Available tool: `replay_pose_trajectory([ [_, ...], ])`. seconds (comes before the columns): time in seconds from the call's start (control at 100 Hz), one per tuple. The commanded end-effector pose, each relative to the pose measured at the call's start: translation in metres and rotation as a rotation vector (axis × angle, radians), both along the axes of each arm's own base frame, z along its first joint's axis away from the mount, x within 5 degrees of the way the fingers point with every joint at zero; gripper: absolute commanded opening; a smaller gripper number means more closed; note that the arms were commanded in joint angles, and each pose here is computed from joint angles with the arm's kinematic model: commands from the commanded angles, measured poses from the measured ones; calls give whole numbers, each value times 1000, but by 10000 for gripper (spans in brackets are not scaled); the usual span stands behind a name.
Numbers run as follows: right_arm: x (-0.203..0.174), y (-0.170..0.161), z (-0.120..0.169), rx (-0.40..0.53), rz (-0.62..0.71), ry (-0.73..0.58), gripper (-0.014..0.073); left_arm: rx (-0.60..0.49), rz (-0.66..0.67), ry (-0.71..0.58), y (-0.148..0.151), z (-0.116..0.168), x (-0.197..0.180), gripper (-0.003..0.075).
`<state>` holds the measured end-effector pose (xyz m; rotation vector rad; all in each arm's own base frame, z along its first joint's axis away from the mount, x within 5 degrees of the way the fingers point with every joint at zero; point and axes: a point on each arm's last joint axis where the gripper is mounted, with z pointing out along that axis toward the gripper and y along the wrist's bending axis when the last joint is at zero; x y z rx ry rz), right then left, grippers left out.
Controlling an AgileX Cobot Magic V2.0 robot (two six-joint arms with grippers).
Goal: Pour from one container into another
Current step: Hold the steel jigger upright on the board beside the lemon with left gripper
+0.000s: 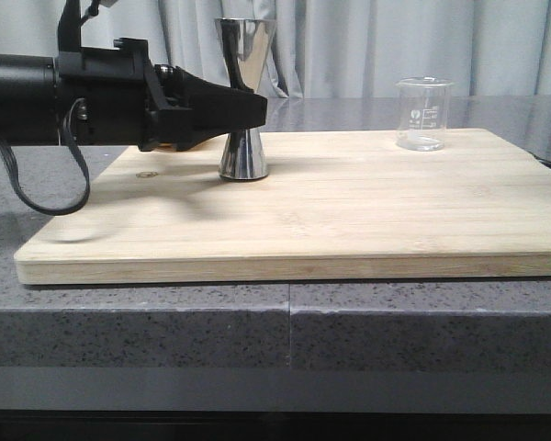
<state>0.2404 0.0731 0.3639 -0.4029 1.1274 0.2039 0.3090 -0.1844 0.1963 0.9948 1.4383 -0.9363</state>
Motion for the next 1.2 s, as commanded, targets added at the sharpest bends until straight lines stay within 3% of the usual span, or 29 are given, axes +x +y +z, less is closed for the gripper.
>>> replay_pose_trajectory([
  [0.0, -9, -1, 19, 41, 18, -106, 495, -110, -6, -66, -1, 27, -1, -21],
  [0.5, -10, -1, 20, 41, 18, -108, 495, -118, 4, -64, 0, 27, 0, -16],
  [0.79, -10, -1, 20, 41, 18, -108, 495, -123, 10, -62, 0, 28, 1, 96],
  [1.19, -10, -1, 20, 41, 18, -108, 495, -117, -1, -65, -1, 27, 0, 106],
])
